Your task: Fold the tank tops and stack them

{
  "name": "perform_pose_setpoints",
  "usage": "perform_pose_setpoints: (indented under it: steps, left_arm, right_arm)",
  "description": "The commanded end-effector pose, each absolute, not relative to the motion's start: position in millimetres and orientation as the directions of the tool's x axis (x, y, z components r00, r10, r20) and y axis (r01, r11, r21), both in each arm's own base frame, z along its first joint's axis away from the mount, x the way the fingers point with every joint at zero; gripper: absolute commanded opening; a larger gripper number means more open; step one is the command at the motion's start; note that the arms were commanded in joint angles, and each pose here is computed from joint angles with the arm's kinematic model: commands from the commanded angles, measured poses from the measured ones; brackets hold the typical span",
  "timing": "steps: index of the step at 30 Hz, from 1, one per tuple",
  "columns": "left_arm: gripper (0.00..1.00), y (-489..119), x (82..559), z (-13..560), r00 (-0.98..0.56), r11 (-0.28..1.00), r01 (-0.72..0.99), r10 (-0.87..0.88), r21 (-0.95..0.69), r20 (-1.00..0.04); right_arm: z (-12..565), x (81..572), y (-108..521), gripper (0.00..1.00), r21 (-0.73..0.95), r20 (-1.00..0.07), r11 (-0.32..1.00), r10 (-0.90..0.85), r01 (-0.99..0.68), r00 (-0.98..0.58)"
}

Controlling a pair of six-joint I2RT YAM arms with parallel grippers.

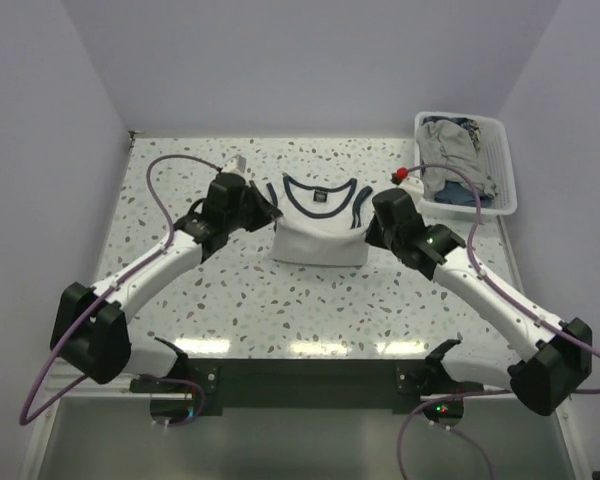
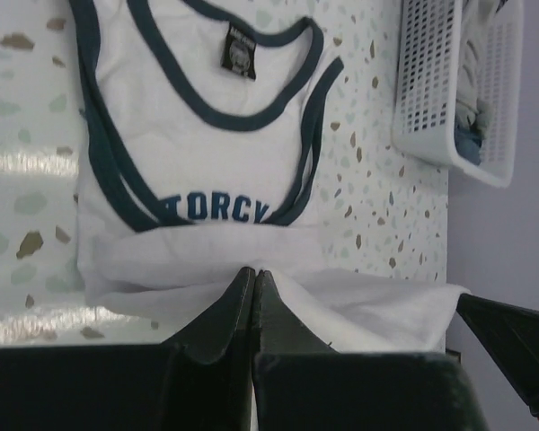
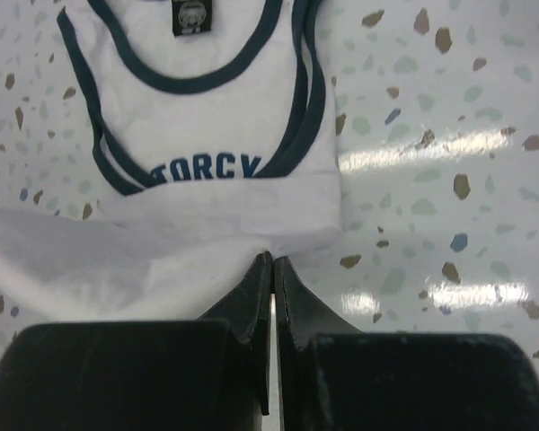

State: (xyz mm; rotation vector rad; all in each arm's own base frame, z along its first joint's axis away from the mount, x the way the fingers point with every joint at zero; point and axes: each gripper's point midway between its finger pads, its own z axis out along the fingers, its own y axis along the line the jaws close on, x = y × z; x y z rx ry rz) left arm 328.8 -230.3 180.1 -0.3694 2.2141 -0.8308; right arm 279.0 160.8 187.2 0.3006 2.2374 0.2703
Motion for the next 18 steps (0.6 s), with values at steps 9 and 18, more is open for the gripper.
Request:
perform_pose_setpoints:
  steps: [9, 18]
  left_arm:
    - [0.0, -252, 523, 213, -0.544, 0.729, 0.096, -0.532, -0.678, -0.649]
    - [0.0, -253, 618, 115, -0.583, 0.693, 0.09, -0.545, -0.715, -0.602]
  right_arm:
    - [198, 467, 166, 0.01, 0.33, -0.762, 0.94, 0.318, 0.084, -0.564]
    - [134, 572, 155, 0.1, 0.364, -0.695, 0.922, 0.363, 0.131, -0.621]
